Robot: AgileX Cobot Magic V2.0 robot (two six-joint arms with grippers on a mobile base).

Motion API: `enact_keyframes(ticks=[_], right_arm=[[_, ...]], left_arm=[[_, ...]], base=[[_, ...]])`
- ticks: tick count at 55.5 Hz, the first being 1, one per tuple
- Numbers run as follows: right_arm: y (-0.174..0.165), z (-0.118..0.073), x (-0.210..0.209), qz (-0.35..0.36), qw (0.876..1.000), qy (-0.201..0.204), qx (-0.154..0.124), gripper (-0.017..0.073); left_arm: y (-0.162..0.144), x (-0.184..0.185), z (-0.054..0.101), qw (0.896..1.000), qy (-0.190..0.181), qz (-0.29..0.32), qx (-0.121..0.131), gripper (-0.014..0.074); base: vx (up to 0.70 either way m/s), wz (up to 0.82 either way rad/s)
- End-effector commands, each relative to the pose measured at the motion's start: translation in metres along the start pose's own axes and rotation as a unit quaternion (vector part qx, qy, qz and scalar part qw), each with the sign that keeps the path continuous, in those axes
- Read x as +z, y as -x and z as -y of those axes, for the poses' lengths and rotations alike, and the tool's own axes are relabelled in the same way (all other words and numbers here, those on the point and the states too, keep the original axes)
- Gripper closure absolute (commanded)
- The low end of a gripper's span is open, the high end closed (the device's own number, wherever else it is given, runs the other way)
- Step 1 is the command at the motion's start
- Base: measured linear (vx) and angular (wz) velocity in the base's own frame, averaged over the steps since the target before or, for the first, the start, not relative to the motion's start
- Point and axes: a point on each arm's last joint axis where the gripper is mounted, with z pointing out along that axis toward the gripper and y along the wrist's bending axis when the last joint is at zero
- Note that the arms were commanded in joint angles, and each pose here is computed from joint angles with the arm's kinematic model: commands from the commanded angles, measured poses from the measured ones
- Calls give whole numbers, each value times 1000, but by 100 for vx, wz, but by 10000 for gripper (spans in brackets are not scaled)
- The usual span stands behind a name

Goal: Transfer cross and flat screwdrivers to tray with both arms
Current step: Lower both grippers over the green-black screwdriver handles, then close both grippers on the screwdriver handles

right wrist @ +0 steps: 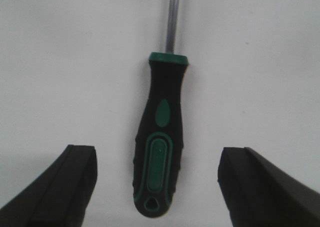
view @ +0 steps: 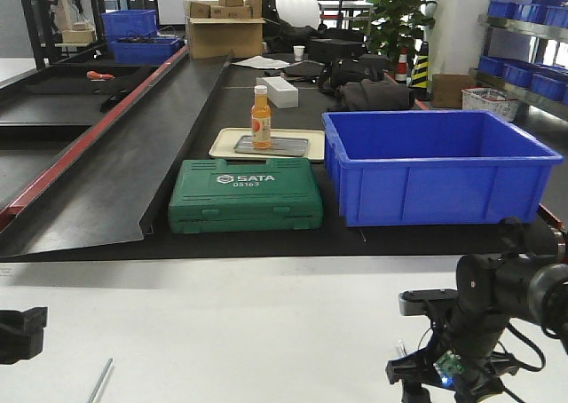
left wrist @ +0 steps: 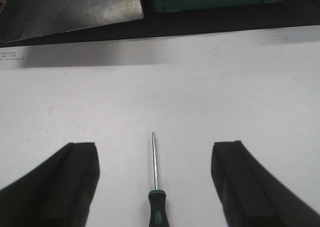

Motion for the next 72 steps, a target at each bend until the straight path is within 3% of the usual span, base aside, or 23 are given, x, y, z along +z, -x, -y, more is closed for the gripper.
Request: enact_keyframes(ticks=[1, 11, 23, 28, 40, 43, 52, 60, 68, 72], right_arm=[[14, -3, -16, 46, 999, 7, 16, 8], [13, 2, 10, 18, 1000, -11, 19, 16], [14, 2, 26, 11, 999, -9, 40, 74], [15, 1, 29, 15, 999, -4, 46, 167], [15, -1, 32, 14, 998, 8, 53, 574], [15, -1, 32, 14, 998, 11, 54, 573], [15, -4, 32, 14, 998, 24, 51, 570], [15, -5, 32, 13, 998, 33, 51, 567], [15, -5, 32, 13, 998, 33, 50, 567], [15, -5, 32, 12, 998, 33, 49, 567]], left_arm=[[20, -8, 1, 998, -1, 58, -9, 0], [17, -8, 1, 999, -2, 42, -9, 0], [13, -8, 1, 1000, -3, 23, -16, 0], [13, -8, 1, 999, -4, 12, -34, 0], [28, -9, 4, 996, -7, -72, -46, 0], [34, -7, 4, 995, -8, -93, -45, 0], [39, 25, 5, 980, -7, -194, -43, 0], [25, 69, 5, 955, -4, -295, -40, 0], [7, 105, 4, 935, -3, -353, -46, 0], [-1, 116, 5, 931, -5, -362, -54, 0]], base=[[0, 0], [0, 0], [0, 0], [0, 0], [0, 0], [0, 0], [0, 0], [0, 0], [0, 0], [0, 0]])
